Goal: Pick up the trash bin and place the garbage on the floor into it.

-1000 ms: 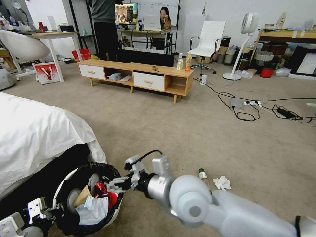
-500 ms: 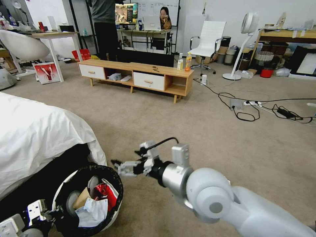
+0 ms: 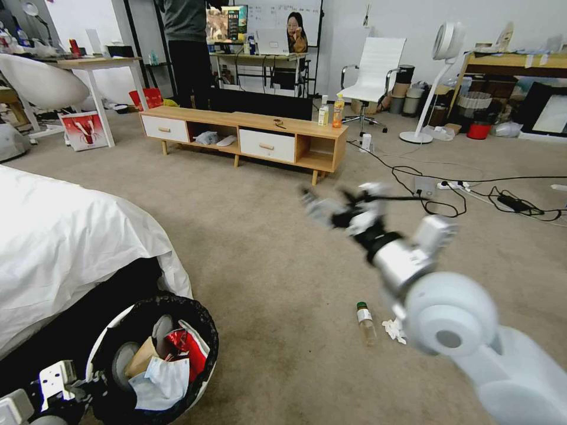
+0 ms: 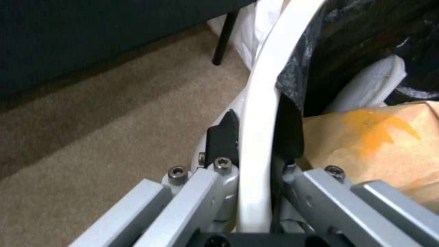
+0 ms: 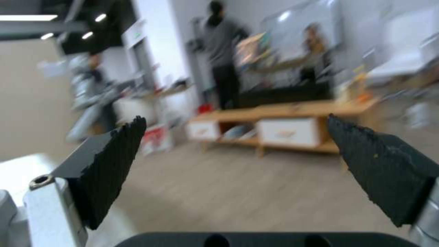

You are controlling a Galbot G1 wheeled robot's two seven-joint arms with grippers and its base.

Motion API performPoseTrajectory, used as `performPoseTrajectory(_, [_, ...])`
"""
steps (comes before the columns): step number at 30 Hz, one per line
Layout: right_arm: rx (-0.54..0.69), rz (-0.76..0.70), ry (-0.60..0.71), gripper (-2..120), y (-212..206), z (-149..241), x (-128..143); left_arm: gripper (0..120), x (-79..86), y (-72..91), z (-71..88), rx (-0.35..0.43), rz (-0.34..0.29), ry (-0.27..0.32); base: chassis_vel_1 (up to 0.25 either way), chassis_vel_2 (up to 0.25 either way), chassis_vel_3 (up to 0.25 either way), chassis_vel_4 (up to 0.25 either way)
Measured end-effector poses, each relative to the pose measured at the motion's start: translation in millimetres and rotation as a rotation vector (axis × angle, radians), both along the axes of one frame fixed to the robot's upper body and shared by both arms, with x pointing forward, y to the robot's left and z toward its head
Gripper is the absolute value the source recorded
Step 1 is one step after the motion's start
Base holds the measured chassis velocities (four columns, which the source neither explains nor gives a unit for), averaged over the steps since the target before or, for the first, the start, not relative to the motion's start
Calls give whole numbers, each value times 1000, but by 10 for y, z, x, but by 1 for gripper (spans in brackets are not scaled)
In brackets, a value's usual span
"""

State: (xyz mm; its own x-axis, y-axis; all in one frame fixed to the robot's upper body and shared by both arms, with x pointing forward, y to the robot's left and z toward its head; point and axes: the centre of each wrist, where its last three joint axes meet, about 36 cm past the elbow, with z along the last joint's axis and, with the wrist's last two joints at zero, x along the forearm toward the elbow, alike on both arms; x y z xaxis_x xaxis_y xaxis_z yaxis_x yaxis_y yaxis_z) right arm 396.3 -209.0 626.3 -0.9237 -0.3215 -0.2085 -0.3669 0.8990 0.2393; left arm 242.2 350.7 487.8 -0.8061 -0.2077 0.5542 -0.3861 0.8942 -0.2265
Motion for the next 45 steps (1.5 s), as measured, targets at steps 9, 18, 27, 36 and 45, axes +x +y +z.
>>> performPoseTrajectory(9, [-73,-293,-259,100,-576,-296,-246,1,-54,-102,19,4,8,-6,0,0,0,0])
performPoseTrajectory(18, [-227,-439,-253,100,-733,-720,-731,1,-66,-150,13,25,-2,-9,0,0,0,0])
performPoseTrajectory(27, [-313,-603,-218,100,-658,-1103,-998,1,-70,-201,39,9,-12,-28,0,0,0,0])
performPoseTrajectory(36, [-353,-631,-147,100,-469,-1397,-1205,1,-56,-231,38,5,-29,-36,0,0,0,0])
performPoseTrajectory(45, [-361,-631,-119,100,-431,-1533,-1257,1,-35,-212,45,4,-45,-50,0,0,0,0])
